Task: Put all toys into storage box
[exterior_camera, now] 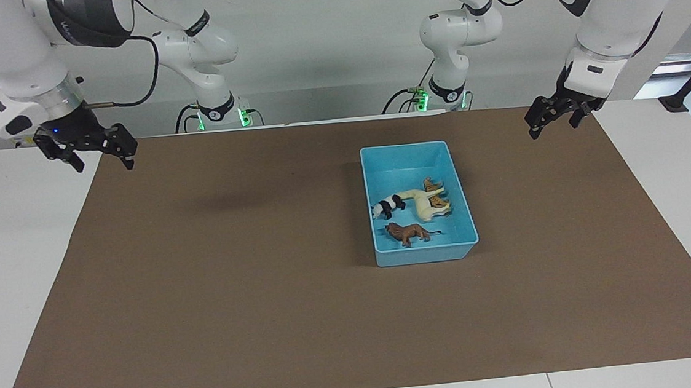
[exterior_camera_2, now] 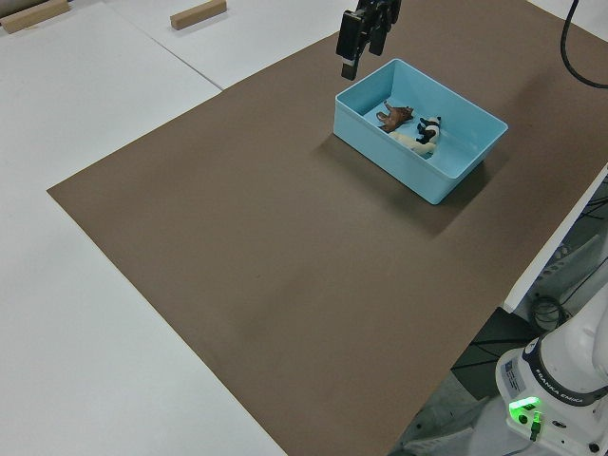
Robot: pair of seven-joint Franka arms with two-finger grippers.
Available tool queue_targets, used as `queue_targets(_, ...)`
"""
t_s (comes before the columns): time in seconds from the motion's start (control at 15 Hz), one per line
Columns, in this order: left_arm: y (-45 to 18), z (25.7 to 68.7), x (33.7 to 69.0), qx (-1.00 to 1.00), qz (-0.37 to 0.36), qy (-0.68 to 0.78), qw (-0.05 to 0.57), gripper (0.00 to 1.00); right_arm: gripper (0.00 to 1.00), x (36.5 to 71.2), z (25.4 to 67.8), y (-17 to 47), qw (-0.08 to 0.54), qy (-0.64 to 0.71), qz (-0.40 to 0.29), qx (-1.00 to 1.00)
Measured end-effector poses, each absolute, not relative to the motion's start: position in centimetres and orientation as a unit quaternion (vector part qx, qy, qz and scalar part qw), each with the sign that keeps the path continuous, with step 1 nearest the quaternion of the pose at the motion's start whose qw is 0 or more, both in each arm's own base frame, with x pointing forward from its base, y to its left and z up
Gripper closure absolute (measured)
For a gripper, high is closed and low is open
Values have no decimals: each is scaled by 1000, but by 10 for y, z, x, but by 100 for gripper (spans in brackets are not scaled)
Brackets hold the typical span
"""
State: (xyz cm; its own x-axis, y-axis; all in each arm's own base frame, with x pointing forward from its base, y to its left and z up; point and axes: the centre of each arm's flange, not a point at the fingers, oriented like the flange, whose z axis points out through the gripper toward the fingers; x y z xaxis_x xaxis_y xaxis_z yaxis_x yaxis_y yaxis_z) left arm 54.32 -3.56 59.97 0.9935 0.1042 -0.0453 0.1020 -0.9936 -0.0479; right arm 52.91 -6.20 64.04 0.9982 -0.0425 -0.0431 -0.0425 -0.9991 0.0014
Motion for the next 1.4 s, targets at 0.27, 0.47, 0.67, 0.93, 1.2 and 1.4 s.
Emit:
queue_targets(0.27,-36,600,543,-998,23,-52,22,0,0,523,657,-68,-14,-29,-18,999)
queue_targets(0.47,-36,600,543,-998,23,-52,22,0,0,514,661,-66,-14,-28,-15,999)
queue_targets(0.67,-36,600,543,-998,23,-51,22,0,0,512,659,-66,-14,-28,-8,999)
queue_targets(0.93,-35,600,543,-998,23,-52,22,0,0,512,653,-69,-7,-29,-13,999)
queue_targets(1.2,-31,601,543,-998,23,-55,22,0,0,512,652,-69,-6,-22,-14,1000)
queue_targets(1.4,-31,601,543,-998,22,-55,22,0,0,512,652,-69,-6,-4,-14,1000)
